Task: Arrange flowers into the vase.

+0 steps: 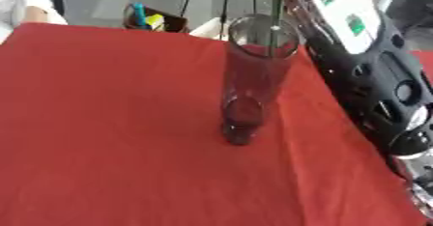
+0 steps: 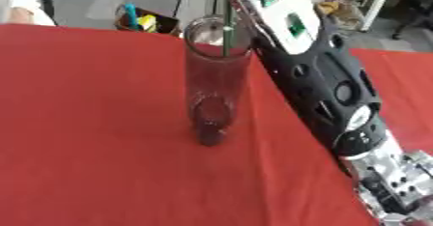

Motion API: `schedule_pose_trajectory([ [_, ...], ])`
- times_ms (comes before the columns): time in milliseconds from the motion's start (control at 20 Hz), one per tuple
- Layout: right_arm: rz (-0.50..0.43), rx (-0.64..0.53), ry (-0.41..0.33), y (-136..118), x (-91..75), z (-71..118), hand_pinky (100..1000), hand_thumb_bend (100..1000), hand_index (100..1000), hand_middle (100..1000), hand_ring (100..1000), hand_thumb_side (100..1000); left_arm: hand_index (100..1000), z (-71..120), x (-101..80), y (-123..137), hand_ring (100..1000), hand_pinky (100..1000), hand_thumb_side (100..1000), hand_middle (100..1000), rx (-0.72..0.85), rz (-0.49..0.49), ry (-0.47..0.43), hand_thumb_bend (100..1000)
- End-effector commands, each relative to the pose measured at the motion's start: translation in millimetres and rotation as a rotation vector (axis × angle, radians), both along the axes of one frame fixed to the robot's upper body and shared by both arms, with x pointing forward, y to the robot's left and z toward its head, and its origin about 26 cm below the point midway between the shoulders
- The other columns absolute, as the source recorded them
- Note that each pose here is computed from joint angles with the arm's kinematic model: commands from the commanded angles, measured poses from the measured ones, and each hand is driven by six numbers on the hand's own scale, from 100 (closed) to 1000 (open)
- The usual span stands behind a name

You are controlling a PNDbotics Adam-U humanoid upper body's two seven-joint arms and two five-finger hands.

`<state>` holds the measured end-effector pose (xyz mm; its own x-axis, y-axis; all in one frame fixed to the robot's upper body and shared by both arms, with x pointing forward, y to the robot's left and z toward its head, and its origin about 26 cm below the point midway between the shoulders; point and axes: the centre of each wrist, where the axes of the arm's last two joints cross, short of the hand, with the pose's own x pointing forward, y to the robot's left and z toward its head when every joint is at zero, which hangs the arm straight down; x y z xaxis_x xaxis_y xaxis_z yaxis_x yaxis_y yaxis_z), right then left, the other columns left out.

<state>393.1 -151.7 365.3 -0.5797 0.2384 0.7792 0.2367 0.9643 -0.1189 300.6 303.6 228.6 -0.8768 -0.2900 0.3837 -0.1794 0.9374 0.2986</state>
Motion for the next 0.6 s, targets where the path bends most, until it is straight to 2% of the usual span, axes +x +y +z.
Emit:
schedule_pose_trajectory([
  [50,-0.017,-0.013,-0.034,-7.6,-2.2,10.7,368,100,100,100,191,627,960,7.9,-2.8,-0.4,859,726,977,854,0.019,-0.002,-0.028,100],
  [350,-0.008,0.003,-0.036,-9.4,1.6,8.0,422,100,100,114,247,632,960,8.2,-2.6,-1.0,859,726,978,854,0.019,-0.006,-0.029,100],
  [500,-0.012,0.006,-0.045,-11.1,4.6,6.0,469,100,100,172,282,636,960,8.3,-2.6,-0.9,859,726,979,854,0.019,-0.006,-0.029,100],
  [600,-0.014,0.003,-0.048,-12.9,6.7,4.5,528,100,100,244,321,644,960,8.3,-2.6,-0.9,859,726,980,854,0.020,-0.006,-0.029,100],
])
